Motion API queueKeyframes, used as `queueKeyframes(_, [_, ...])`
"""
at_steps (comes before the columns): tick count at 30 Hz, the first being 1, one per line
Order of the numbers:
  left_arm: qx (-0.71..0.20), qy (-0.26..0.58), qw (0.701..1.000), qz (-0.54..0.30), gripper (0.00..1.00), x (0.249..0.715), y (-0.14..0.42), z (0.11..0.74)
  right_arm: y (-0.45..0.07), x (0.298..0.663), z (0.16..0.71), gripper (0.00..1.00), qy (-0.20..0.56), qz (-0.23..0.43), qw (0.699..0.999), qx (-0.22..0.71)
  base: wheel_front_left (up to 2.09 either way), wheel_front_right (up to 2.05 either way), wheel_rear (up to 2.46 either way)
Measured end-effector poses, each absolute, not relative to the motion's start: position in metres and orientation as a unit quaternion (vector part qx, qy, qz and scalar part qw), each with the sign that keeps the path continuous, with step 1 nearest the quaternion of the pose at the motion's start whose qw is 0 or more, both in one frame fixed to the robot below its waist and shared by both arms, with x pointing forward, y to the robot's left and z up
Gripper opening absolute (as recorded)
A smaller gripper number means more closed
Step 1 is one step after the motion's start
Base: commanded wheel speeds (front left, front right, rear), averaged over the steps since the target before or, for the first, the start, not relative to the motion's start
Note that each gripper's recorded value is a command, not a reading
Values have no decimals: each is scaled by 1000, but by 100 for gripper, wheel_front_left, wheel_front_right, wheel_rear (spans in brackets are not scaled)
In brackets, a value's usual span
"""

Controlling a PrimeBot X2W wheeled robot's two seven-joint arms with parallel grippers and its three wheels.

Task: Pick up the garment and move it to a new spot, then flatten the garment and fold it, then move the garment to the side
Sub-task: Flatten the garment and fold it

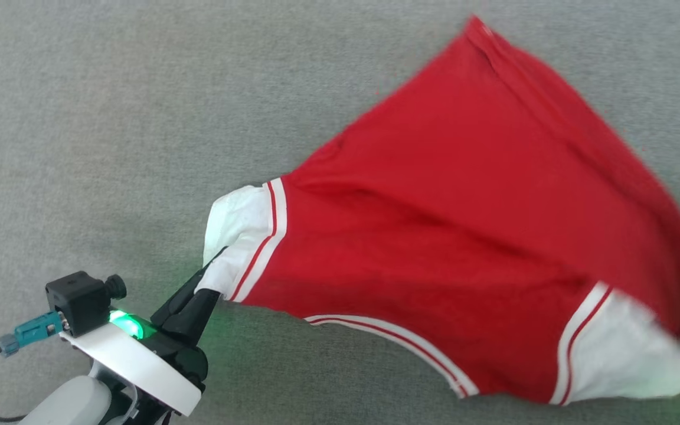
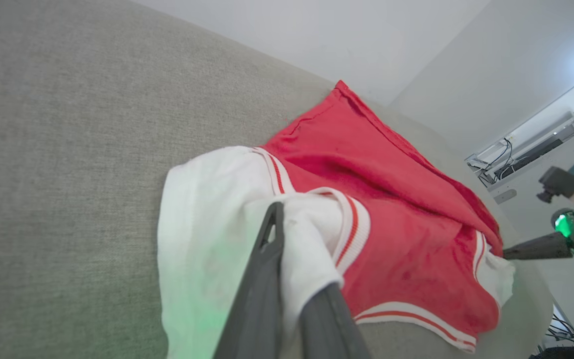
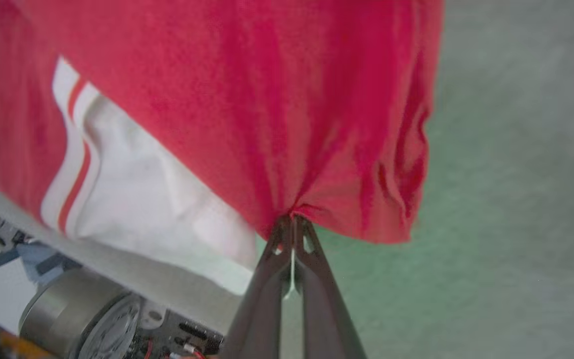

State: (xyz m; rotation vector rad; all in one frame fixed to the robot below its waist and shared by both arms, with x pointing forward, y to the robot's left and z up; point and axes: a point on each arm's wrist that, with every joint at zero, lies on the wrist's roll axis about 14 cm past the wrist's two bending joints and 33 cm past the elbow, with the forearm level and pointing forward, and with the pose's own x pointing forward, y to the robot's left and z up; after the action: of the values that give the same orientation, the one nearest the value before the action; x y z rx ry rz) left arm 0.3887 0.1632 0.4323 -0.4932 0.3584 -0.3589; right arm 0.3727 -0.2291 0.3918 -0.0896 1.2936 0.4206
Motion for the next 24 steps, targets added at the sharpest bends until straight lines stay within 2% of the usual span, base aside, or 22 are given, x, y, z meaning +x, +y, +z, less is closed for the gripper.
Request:
queueKeyframes(7, [-243,175,938,-173,0,392,163,430,-182,275,372,0,661,251,707,-3,0,0,0])
queueKeyframes(10, [-246,180,936,-173,0,391,161,426,-164,264,369,0,659,264,704,16,0,0,0])
queueKeyframes(12, [-246,182,936,-174,0,392,160,424,-160,269,369,0,644,261,718,21,0,0,0])
queueKeyframes(13, [-246,183,935,-176,0,392,160,424,-161,274,369,24,635,257,728,20,0,0,0])
queueKeyframes(14, [-245,183,935,-177,0,393,160,423,-163,278,370,77,628,252,736,17,0,0,0])
queueKeyframes(15, [-244,184,936,-177,0,393,160,423,-164,282,371,100,621,248,744,16,0,0,0])
queueKeyframes(18, [-243,183,936,-176,0,394,161,423,-169,297,381,100,593,237,769,21,0,0,0])
queueKeyframes(19, [-243,183,936,-176,0,394,161,423,-169,297,381,100,593,237,769,21,0,0,0])
queueKeyframes(24, [-253,179,934,-176,0,393,157,424,-178,329,413,100,532,224,816,34,0,0,0])
